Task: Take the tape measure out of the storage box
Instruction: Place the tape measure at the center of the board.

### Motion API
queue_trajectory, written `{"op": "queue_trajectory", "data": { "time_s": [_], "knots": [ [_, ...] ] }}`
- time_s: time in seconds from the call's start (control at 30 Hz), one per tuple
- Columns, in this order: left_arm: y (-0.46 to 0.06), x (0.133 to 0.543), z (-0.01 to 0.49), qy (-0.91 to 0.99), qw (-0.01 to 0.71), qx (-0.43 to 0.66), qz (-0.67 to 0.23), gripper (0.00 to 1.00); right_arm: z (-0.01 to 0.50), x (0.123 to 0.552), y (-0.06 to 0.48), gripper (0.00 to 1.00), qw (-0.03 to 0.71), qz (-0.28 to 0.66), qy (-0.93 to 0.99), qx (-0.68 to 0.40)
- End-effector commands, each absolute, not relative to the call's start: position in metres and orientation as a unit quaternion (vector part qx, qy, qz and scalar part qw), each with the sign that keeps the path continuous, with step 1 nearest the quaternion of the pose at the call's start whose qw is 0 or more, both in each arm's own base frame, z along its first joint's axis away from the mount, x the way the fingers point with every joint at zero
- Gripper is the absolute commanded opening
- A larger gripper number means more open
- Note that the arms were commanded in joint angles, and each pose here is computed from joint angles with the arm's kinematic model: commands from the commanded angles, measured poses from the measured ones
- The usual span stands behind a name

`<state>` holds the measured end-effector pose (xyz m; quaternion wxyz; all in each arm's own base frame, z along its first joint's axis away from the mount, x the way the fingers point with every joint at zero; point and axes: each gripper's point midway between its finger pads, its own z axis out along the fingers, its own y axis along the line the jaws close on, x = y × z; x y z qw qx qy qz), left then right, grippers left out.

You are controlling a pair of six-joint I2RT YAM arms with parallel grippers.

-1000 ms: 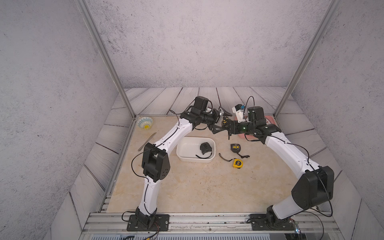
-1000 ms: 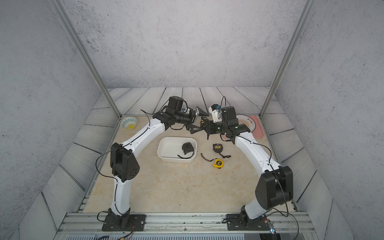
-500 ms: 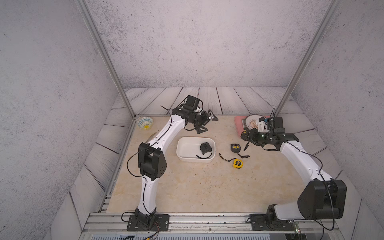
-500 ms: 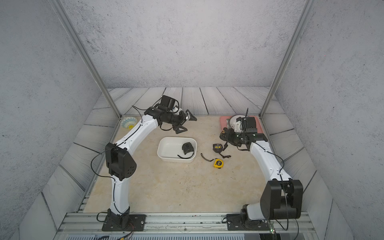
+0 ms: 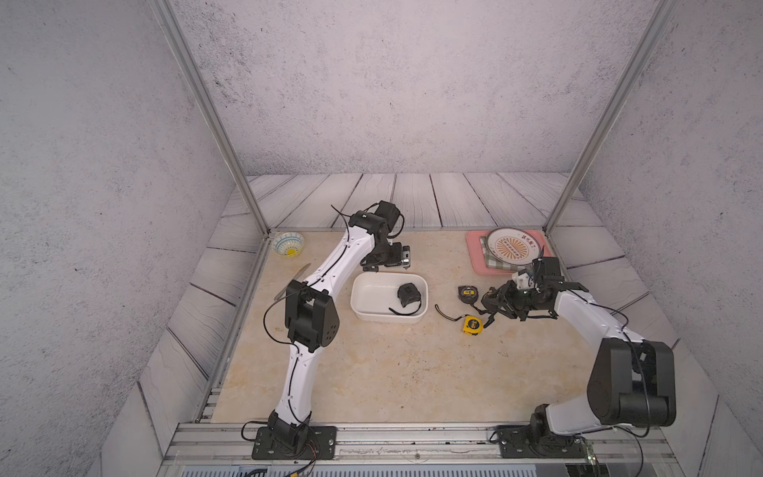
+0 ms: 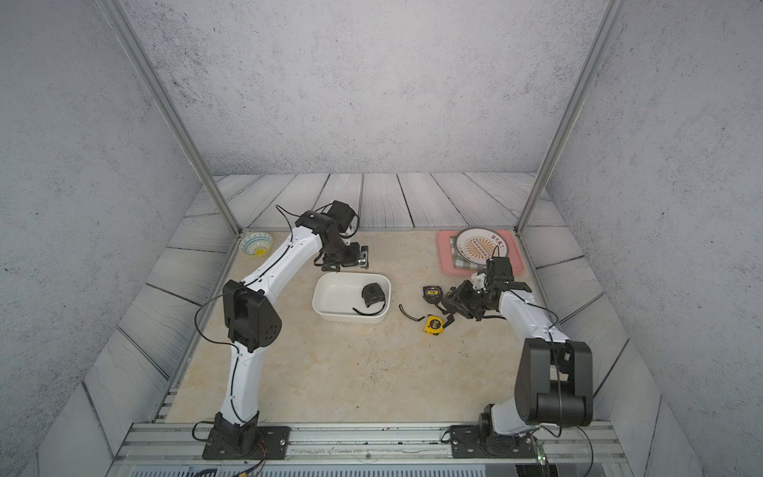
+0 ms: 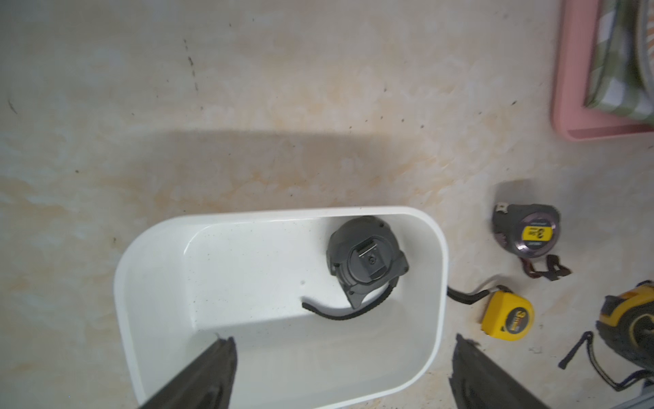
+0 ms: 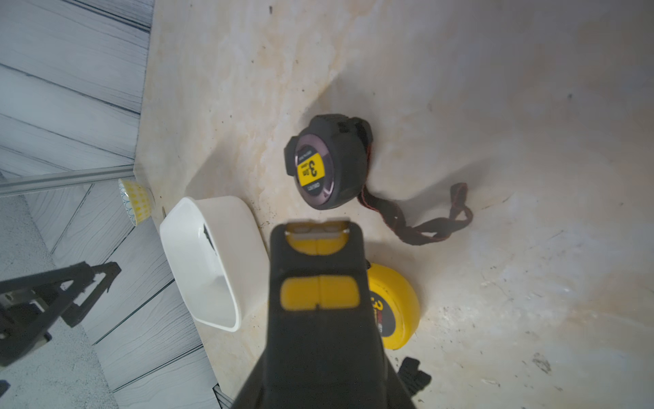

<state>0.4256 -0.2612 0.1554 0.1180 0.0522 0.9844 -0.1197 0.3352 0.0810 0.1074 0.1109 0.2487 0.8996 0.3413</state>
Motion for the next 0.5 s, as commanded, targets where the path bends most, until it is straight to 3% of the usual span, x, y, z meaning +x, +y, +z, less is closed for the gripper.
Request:
{"op": "queue_trajectory", "data": {
  "time_s": [0.0, 0.47],
  "knots": [
    [-0.252, 0.418, 0.144, 0.987, 0.111, 0.087, -0.077, 0.98, 0.094, 0.340, 0.083, 0.05, 0.095, 0.358, 0.893, 0.258],
    [-0.265, 0.412, 0.121, 0.986, 0.087, 0.119, -0.075, 0.98, 0.051, 0.358, 0.065, 0.06, 0.051, 0.333, 0.896, 0.288]
  ]
}}
